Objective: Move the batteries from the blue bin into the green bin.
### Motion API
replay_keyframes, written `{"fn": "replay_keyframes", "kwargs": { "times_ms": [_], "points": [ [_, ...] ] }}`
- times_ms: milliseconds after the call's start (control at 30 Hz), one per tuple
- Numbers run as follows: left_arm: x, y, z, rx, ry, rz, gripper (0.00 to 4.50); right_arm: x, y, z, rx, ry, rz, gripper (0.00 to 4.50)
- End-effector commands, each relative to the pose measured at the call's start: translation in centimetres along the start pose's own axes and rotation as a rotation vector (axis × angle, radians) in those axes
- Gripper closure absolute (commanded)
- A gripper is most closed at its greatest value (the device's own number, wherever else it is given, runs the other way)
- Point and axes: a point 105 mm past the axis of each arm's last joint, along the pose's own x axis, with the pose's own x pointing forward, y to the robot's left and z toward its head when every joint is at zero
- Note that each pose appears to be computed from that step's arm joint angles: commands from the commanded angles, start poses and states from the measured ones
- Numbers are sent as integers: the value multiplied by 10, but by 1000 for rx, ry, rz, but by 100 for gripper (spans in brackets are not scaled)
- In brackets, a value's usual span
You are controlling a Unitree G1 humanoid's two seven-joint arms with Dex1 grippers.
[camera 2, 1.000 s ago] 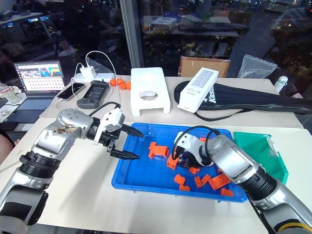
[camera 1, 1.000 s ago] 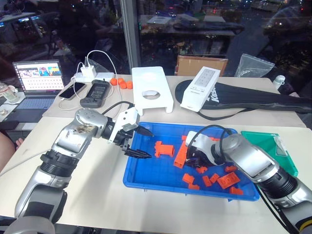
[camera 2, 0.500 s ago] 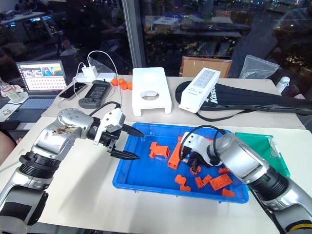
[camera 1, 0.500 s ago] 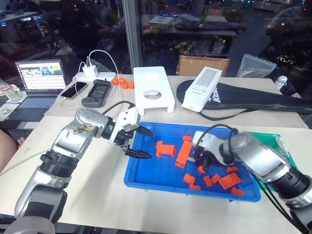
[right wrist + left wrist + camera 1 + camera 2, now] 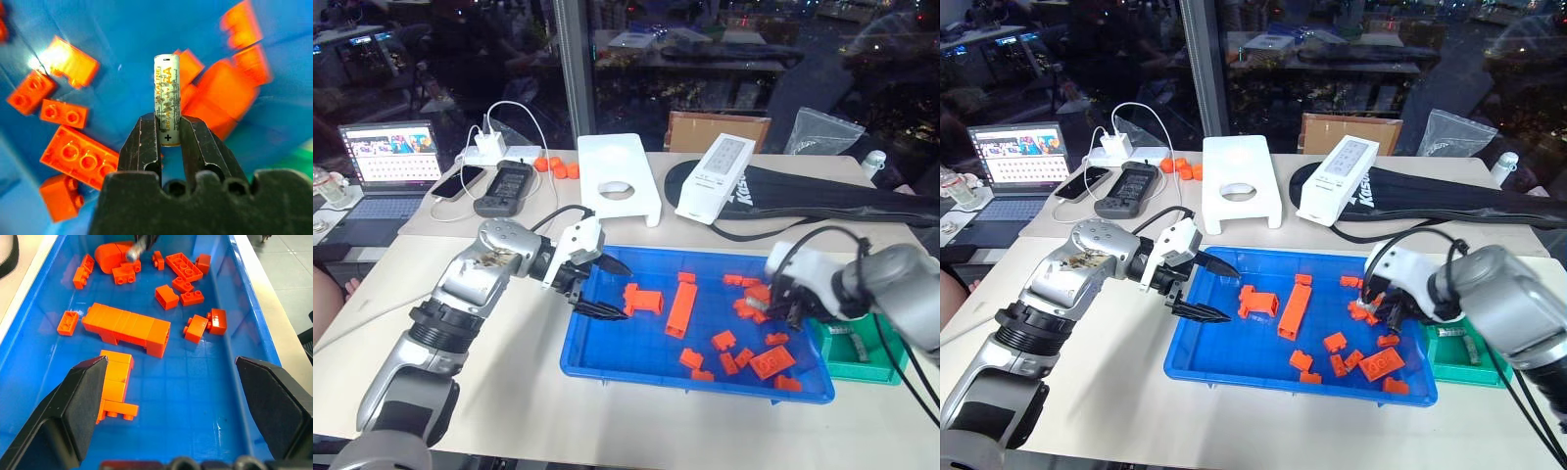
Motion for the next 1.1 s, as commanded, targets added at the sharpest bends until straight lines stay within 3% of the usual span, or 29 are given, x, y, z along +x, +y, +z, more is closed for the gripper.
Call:
{"fn": "replay_keyframes", "kwargs": {
  "times_ms": [33,133,233,500,567,667,867,933,1033,1100],
  "points": [
    [-4,2,21,34,-86,5,0,-53,-34,-11,113,-44,-179,424],
    [-3,2,31,35,-137,-2,0,-71,-53,-42,199,8,-295,424],
    [-2,4,37,36,-168,1,0,-71,-54,-70,276,65,-304,424],
    [-1,9,48,41,-221,25,0,-41,-47,-100,372,87,-290,424],
    [-2,11,53,40,-250,43,0,-38,-47,-104,381,96,-301,323],
    [-4,12,57,36,-267,53,0,-37,-47,-104,392,90,-307,240],
    [-7,13,61,31,-299,72,0,-59,-55,-83,371,42,-317,26],
    [-9,15,61,37,-305,91,0,-70,-54,-71,349,10,-306,2],
    [-23,26,63,5,-352,183,0,-90,-58,-33,229,-168,-333,2],
    [-36,27,68,21,-403,237,0,-96,-56,-6,159,-358,-358,2]
  ]
}}
